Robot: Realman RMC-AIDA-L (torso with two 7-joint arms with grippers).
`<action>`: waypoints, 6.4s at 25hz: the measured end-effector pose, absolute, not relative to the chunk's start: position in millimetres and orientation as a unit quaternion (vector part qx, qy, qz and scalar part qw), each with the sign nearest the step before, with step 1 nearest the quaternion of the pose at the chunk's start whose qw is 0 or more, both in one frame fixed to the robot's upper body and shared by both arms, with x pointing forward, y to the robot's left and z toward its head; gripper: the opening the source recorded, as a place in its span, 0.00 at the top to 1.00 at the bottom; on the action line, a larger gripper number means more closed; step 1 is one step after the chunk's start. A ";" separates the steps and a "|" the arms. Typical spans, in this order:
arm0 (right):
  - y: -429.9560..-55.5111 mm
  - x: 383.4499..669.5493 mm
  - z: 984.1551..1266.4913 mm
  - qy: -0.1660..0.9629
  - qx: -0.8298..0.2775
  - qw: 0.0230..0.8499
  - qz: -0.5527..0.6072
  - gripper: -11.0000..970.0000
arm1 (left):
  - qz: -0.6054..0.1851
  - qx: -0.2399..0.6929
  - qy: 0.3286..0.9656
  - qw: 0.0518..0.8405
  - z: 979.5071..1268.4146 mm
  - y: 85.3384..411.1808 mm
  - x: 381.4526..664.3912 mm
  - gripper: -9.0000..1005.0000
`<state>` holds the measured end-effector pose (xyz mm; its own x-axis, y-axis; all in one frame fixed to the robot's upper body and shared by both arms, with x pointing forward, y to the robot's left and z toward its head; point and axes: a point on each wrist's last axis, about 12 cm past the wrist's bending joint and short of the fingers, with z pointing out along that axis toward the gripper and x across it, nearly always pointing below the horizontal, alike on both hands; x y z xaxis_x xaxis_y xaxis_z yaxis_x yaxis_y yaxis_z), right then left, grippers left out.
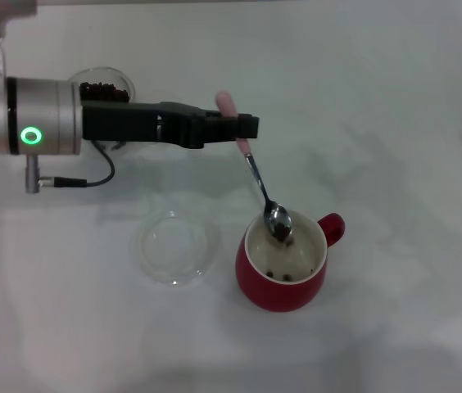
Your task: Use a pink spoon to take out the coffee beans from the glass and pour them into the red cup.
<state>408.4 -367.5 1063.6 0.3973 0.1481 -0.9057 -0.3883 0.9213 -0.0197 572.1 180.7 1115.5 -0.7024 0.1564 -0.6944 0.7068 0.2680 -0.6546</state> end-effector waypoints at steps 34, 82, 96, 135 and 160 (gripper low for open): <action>-370.7 412.1 1064.7 0.525 -0.110 0.830 0.152 0.24 | -0.519 0.166 0.756 0.364 1106.7 294.1 519.2 0.86; -367.4 399.0 1059.0 0.531 -0.097 0.828 0.153 0.24 | -0.483 0.107 0.815 0.300 1038.8 268.7 513.7 0.76; -364.6 402.7 1060.0 0.526 -0.099 0.830 0.160 0.24 | -0.461 0.086 0.825 0.314 1035.3 288.0 508.3 0.50; -342.9 405.5 1062.8 0.487 -0.095 0.843 0.207 0.24 | -0.085 0.042 0.695 0.713 1066.5 445.4 405.0 0.43; -347.2 414.8 1067.3 0.475 -0.073 0.857 0.187 0.24 | -0.008 -0.019 0.641 0.767 1055.1 432.1 434.3 0.43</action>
